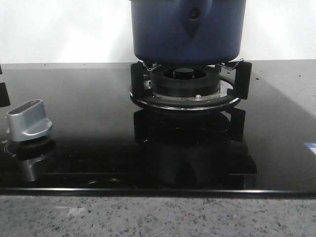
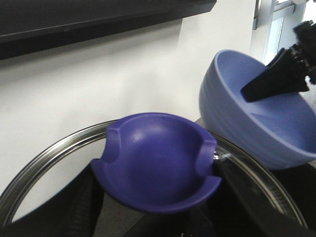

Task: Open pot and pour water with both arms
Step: 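Lift the light blue bowl with the right gripper over the open pot, then tilt the bowl with the right gripper to pour water into the pot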

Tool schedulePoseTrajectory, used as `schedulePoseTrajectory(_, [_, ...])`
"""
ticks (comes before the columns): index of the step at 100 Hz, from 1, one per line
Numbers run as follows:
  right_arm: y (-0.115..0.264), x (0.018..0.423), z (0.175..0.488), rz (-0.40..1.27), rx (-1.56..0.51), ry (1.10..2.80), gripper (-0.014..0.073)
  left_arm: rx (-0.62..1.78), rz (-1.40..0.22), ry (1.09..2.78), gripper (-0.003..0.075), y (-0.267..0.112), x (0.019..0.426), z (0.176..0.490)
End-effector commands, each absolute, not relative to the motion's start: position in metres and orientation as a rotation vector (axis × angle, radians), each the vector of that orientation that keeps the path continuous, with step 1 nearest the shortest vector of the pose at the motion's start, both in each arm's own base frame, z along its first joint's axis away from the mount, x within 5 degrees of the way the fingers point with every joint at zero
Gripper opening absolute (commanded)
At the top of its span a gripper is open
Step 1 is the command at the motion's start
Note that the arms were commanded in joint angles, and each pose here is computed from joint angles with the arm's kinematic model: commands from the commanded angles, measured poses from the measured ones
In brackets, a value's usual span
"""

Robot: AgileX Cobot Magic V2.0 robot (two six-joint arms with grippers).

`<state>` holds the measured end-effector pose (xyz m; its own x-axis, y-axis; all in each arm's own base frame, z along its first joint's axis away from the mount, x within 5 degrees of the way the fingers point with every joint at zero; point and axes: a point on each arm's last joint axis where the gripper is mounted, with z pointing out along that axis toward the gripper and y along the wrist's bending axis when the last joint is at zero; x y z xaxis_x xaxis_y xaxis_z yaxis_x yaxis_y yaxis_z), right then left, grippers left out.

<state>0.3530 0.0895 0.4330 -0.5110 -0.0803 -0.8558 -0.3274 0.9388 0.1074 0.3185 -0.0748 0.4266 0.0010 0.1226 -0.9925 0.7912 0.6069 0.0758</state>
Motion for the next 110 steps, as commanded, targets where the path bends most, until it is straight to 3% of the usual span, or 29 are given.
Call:
schedulePoseTrajectory(1, [0.092,0.345,0.457,0.268,-0.307,1.879,-0.0046,0.748,-0.658,1.392,0.0242,-0.074,0.303,0.459])
schedulePoseTrajectory(43, [0.101,0.328,0.421,0.127,-0.307,1.442,-0.0046,0.748,-0.658,1.392,0.0242,-0.074,0.303,0.459])
schedulePoseTrajectory(79, [0.098,0.319,0.4,0.09,-0.284,1.23,-0.0046,0.748,-0.658,1.392,0.0242,-0.074,0.303,0.459])
schedulePoseTrajectory(110, [0.097,0.317,0.405,0.089,-0.256,1.126,-0.0046,0.748,-0.658,1.392,0.0242,-0.074,0.303,0.459])
